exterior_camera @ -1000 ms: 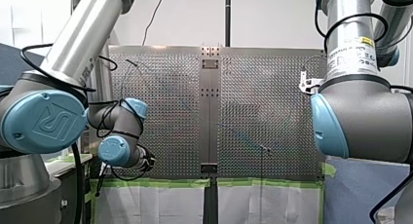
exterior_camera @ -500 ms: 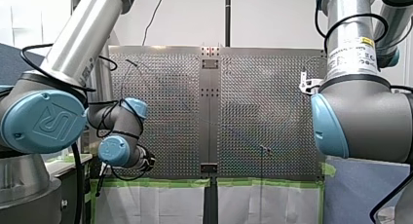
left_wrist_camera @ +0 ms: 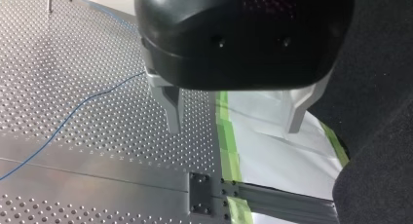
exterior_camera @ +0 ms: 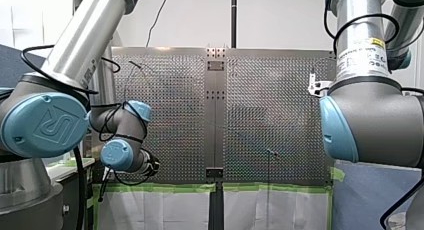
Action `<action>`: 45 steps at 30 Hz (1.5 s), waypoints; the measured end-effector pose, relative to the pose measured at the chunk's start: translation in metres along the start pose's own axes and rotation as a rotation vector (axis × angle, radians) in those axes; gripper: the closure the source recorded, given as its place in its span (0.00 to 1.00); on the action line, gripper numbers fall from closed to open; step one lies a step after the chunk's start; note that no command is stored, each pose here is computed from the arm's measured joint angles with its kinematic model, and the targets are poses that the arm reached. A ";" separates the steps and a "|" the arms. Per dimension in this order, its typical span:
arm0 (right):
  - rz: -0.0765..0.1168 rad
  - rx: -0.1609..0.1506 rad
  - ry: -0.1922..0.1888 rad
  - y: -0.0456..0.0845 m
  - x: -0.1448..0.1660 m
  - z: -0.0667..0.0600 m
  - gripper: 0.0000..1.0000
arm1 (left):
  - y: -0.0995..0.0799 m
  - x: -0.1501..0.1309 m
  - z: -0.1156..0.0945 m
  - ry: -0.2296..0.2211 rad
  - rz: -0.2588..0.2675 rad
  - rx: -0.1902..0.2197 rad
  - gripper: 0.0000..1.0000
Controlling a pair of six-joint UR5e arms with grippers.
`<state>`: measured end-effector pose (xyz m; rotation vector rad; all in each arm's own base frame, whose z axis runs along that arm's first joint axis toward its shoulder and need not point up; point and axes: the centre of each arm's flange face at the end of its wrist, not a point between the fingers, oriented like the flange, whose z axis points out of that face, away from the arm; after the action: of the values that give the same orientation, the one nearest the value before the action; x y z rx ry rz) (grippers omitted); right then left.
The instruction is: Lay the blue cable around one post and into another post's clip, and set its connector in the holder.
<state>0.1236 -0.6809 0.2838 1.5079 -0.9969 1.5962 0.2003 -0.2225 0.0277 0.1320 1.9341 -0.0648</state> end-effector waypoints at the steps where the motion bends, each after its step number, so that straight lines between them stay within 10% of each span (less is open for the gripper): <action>1: 0.000 0.000 0.000 0.000 0.000 0.000 1.00 | 0.000 0.000 0.000 0.000 0.000 0.000 0.00; 45: 0.020 0.015 0.015 -0.005 0.000 0.009 1.00 | 0.000 0.000 0.001 -0.001 0.002 -0.002 0.00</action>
<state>0.1325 -0.6867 0.2844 1.4979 -0.9966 1.6299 0.2009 -0.2223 0.0277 0.1331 1.9333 -0.0619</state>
